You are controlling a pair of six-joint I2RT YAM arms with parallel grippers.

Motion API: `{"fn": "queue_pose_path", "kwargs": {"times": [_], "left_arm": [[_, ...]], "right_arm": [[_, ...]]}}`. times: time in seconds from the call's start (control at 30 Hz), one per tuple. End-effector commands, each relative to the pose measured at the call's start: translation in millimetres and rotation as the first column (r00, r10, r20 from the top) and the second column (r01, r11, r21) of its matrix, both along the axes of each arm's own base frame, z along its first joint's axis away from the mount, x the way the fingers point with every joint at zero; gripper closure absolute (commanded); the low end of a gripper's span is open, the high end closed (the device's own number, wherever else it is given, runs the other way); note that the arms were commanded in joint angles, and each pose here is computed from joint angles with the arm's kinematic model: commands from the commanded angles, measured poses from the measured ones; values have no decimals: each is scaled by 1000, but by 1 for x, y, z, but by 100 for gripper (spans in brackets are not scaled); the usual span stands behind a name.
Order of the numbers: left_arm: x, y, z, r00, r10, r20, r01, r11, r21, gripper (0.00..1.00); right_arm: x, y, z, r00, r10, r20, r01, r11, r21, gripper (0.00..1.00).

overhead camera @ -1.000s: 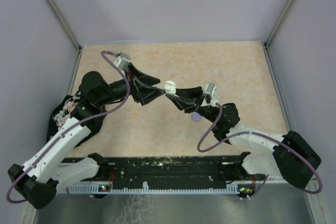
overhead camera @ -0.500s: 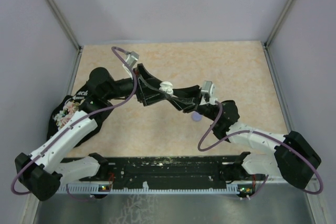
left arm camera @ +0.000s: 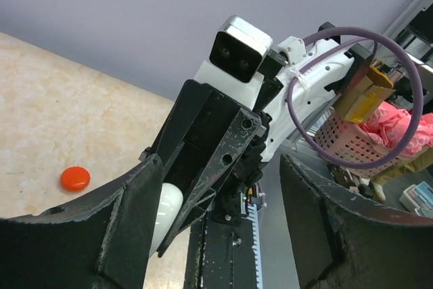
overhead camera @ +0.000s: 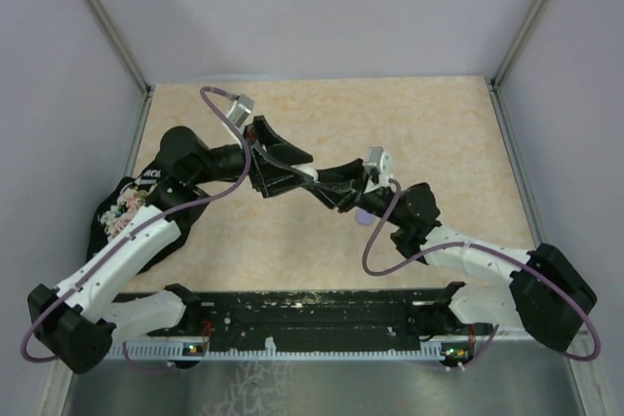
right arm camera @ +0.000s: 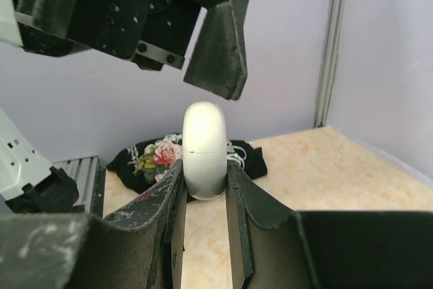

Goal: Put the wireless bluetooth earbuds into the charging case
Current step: Close the charging case, then place the charging case at the center of the board.

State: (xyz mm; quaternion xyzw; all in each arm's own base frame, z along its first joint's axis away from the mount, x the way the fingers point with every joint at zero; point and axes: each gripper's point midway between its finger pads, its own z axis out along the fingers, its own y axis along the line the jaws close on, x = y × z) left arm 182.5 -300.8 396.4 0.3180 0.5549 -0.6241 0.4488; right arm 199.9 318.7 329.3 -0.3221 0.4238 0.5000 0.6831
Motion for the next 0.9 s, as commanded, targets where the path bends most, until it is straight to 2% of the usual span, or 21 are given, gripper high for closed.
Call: {"fn": "queue_pose_path", "kwargs": {"times": [0.0, 0.13, 0.23, 0.37, 0.43, 0.53, 0.63, 0.87], "left_arm": [[15, 9, -12, 993, 117, 17, -118, 991, 63, 26], [50, 30, -42, 929, 371, 14, -367, 912, 185, 23], [73, 56, -71, 834, 550, 28, -535, 797, 281, 22], [91, 91, -109, 709, 701, 76, -665, 627, 406, 20], [95, 104, -120, 661, 743, 105, -701, 561, 441, 19], [97, 119, -134, 614, 775, 148, -734, 492, 468, 17], [99, 131, -145, 576, 797, 184, -760, 439, 479, 13], [107, 156, -172, 484, 830, 276, -812, 309, 495, 7]], "right_arm": [[7, -7, 1, 998, -45, -51, 45, 999, -3, 100], [23, -14, -23, 976, -127, -177, 119, 991, -56, 100], [38, -23, -42, 938, -217, -270, 190, 974, -120, 100], [61, -40, -73, 848, -333, -412, 268, 940, -209, 100], [73, -50, -91, 789, -398, -469, 294, 914, -281, 100], [85, -60, -113, 718, -466, -517, 307, 879, -366, 100], [96, -67, -130, 665, -515, -541, 314, 850, -423, 100], [128, -78, -164, 495, -589, -638, 296, 805, -514, 100]]}}
